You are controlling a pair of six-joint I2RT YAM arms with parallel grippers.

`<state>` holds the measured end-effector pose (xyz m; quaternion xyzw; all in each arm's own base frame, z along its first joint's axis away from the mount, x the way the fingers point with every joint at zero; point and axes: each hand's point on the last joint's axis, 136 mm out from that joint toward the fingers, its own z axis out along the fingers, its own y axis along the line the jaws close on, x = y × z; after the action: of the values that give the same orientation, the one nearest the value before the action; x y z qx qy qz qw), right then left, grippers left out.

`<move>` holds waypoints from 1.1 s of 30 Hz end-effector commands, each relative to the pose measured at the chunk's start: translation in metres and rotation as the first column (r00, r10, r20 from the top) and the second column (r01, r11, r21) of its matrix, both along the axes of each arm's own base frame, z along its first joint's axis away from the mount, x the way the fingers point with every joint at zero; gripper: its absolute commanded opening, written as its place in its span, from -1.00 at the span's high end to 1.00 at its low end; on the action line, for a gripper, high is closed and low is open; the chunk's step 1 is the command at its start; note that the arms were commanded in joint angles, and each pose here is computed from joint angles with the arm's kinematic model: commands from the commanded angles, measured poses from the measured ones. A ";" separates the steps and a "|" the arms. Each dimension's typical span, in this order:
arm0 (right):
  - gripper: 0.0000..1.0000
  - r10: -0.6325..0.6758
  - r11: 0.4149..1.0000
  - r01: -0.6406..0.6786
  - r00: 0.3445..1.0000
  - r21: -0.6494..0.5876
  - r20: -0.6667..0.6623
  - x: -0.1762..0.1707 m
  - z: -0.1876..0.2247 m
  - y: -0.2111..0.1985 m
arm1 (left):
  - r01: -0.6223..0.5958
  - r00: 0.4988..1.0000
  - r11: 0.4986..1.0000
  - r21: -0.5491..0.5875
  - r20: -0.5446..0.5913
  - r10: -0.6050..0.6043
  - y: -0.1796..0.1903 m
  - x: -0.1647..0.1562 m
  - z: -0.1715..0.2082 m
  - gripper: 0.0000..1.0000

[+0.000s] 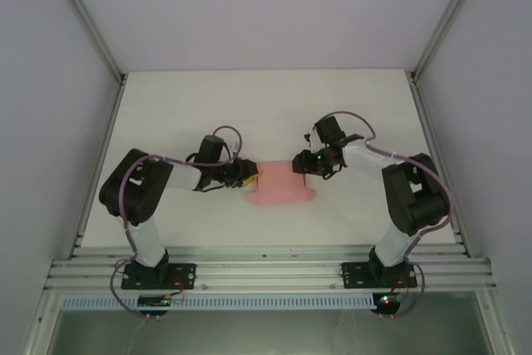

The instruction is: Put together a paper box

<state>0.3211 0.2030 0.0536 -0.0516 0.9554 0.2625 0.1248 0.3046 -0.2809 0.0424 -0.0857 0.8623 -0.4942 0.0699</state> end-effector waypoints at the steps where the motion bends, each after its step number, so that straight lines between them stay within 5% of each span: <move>1: -0.20 0.005 0.995 0.000 0.999 0.100 -0.050 -0.009 0.014 0.003 | -0.053 0.998 0.999 0.004 -0.019 0.053 0.011 0.003 -0.021 0.43; 6: -0.30 -0.019 0.985 0.029 0.998 0.170 -0.057 -0.011 0.030 -0.001 | -0.091 0.996 0.991 -0.095 -0.006 0.091 0.016 0.011 -0.022 0.58; 10: -0.65 -0.036 0.972 0.052 0.997 0.231 -0.076 -0.014 0.037 -0.003 | -0.092 0.996 0.978 -0.188 0.005 0.094 0.016 0.014 -0.018 0.71; 17: -0.83 -0.066 0.937 0.112 0.987 0.330 -0.148 -0.012 0.032 0.004 | -0.080 0.996 0.980 -0.184 0.027 0.086 0.018 0.012 -0.021 0.69; 28: -0.73 -0.017 0.889 0.096 0.984 0.447 -0.178 -0.008 0.022 0.027 | -0.075 0.996 0.985 -0.153 0.030 0.081 0.021 0.010 -0.025 0.68; 33: -0.29 0.017 0.856 0.077 0.984 0.511 -0.177 -0.004 0.022 0.046 | -0.050 0.997 0.985 -0.162 0.057 0.060 0.017 0.015 -0.018 0.63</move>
<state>0.3160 0.2356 0.0712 0.0297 0.8762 0.4773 0.0596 0.3182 -0.2711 0.0425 -0.0839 0.7950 -0.5912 0.1069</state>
